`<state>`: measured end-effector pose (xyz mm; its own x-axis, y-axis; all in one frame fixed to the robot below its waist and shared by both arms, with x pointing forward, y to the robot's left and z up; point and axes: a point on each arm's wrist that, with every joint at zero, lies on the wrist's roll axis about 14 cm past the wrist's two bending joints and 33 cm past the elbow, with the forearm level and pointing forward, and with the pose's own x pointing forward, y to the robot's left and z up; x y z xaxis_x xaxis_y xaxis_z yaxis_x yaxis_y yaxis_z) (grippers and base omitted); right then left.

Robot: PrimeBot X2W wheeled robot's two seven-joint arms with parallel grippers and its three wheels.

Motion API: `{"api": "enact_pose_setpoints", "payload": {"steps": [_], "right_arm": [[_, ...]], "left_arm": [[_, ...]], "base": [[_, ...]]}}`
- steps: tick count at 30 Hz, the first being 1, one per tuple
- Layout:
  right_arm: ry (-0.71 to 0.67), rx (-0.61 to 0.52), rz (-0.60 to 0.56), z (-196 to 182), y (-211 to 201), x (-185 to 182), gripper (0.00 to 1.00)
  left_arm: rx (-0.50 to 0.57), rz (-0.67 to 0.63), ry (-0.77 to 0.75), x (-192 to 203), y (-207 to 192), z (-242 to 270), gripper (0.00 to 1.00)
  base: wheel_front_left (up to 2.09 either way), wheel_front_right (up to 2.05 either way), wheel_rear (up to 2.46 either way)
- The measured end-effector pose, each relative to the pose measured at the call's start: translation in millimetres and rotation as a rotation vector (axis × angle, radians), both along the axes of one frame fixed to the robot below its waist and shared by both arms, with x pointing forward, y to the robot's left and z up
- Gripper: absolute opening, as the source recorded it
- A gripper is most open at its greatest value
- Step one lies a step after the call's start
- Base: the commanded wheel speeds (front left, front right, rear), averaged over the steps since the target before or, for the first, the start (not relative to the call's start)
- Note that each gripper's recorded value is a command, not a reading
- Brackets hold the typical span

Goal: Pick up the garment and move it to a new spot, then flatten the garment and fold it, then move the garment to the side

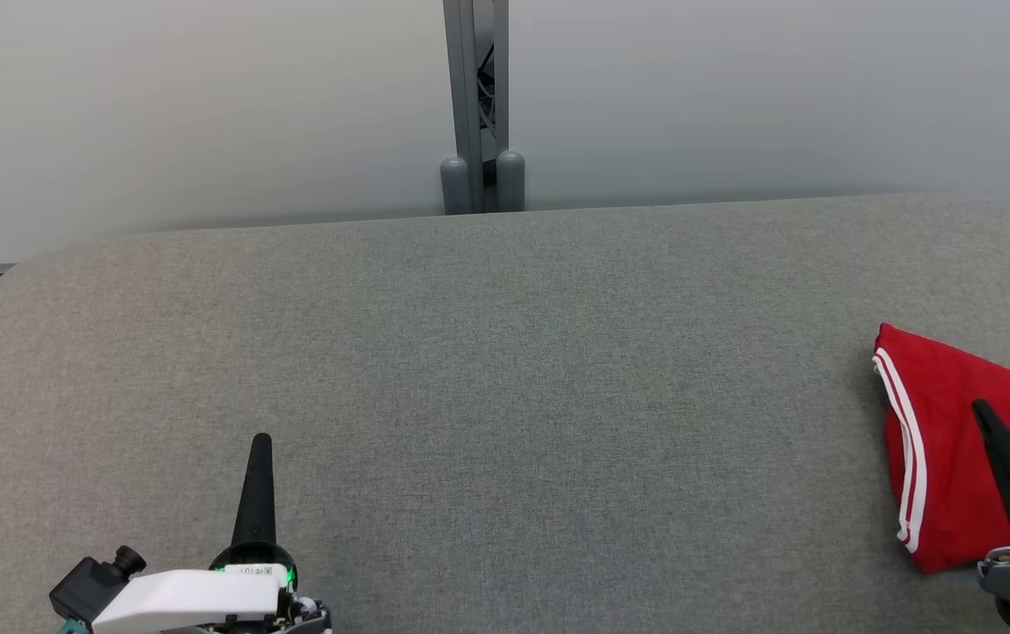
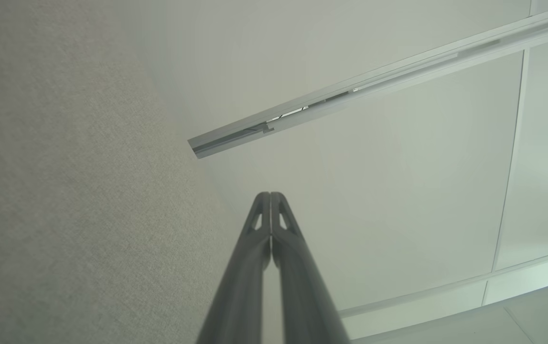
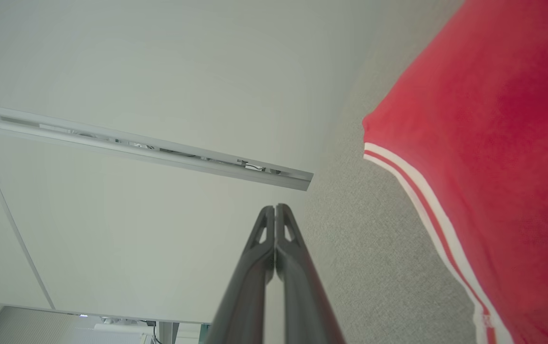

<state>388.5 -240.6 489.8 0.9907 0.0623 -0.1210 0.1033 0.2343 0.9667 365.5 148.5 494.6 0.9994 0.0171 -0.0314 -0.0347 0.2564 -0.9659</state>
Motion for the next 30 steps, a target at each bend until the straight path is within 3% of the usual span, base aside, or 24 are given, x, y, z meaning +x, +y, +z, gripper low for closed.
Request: {"api": "enact_pose_setpoints", "payload": {"steps": [30], "right_arm": [[-0.059,0.212,-0.006,9.5,-11.2,2.7,0.00]], "left_arm": [[-0.217,0.043,-0.010,4.4,-2.2,0.4,0.00]], "base": [[0.00,0.00,0.00]]}}
